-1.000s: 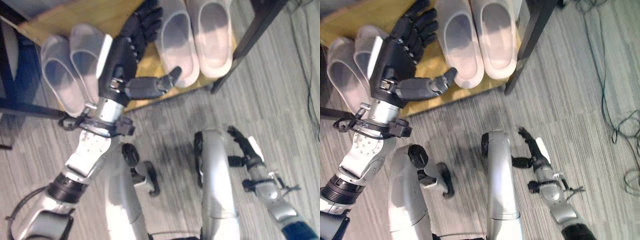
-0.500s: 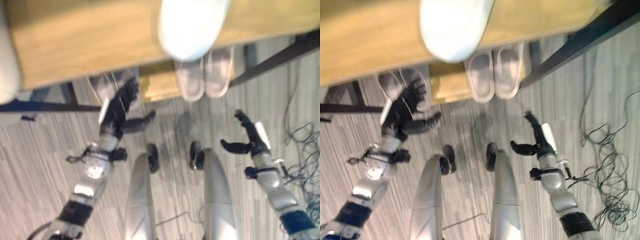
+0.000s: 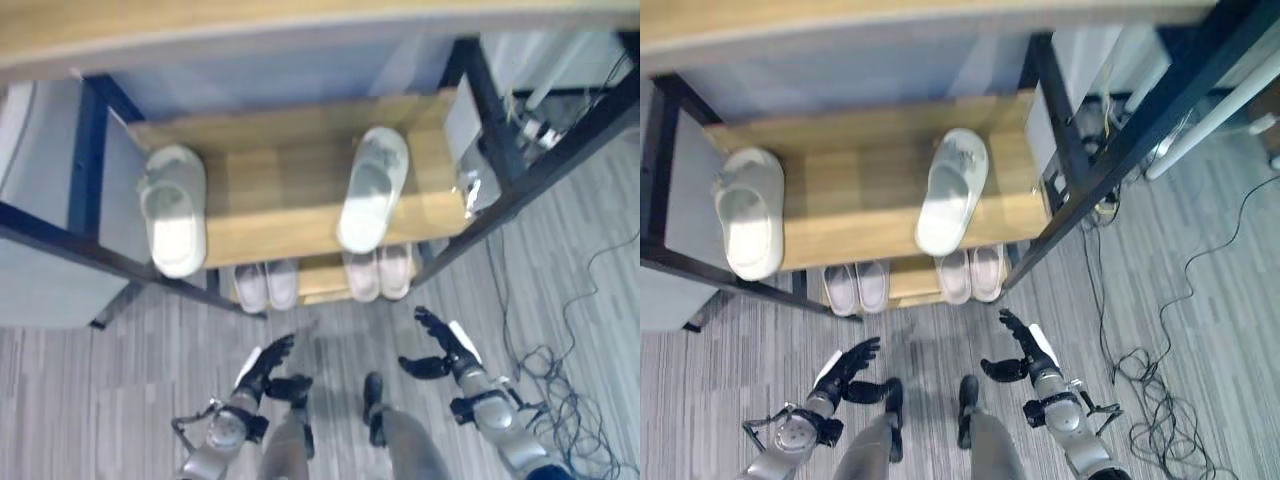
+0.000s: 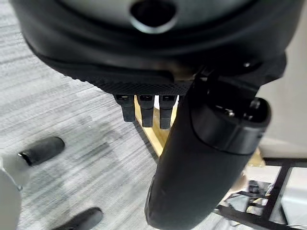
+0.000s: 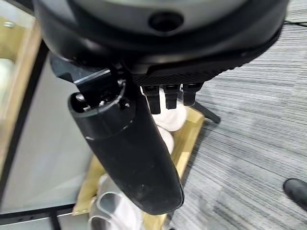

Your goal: Arrange the slippers neatly on the shoe rack.

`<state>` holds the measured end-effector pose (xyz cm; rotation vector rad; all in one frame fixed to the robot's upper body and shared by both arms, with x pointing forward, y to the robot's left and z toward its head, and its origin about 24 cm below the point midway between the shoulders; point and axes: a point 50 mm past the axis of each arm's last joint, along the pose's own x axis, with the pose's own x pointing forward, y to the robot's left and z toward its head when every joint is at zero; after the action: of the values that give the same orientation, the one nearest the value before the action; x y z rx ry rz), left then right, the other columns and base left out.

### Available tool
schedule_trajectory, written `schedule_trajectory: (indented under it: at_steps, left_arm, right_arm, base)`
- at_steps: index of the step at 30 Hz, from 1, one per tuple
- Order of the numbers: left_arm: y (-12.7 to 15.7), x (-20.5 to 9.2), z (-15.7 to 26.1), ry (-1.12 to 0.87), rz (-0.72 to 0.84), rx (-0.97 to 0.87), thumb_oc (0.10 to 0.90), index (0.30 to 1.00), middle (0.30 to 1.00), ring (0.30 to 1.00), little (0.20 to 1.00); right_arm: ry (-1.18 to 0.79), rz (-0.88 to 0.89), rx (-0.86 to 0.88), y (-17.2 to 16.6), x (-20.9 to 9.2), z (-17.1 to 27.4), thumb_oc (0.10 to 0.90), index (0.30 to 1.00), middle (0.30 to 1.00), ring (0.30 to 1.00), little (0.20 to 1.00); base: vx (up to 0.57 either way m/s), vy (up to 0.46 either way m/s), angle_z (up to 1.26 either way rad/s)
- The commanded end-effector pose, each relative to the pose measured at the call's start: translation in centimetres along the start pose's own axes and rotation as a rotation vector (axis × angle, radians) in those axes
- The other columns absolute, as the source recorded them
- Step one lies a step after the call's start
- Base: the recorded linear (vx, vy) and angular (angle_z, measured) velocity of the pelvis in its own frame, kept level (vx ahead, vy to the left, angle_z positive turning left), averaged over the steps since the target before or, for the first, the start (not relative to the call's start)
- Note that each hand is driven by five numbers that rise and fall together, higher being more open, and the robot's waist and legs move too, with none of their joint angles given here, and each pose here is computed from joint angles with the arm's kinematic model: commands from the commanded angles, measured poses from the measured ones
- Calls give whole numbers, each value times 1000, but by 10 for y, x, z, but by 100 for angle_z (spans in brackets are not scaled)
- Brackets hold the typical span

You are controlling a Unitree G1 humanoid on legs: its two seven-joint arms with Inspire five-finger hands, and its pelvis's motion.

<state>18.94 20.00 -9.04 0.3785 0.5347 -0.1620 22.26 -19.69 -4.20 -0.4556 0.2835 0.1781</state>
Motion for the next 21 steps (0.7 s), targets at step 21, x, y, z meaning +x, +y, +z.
schedule_trajectory:
  at_steps: [21]
  left_arm:
    - [-44,-30,-79,374,-43,58,800,900,900,900,900]
  right_arm:
    - [-515,346,271,58,12,129,800,900,900,900,900]
  base:
    - [75,9,5]
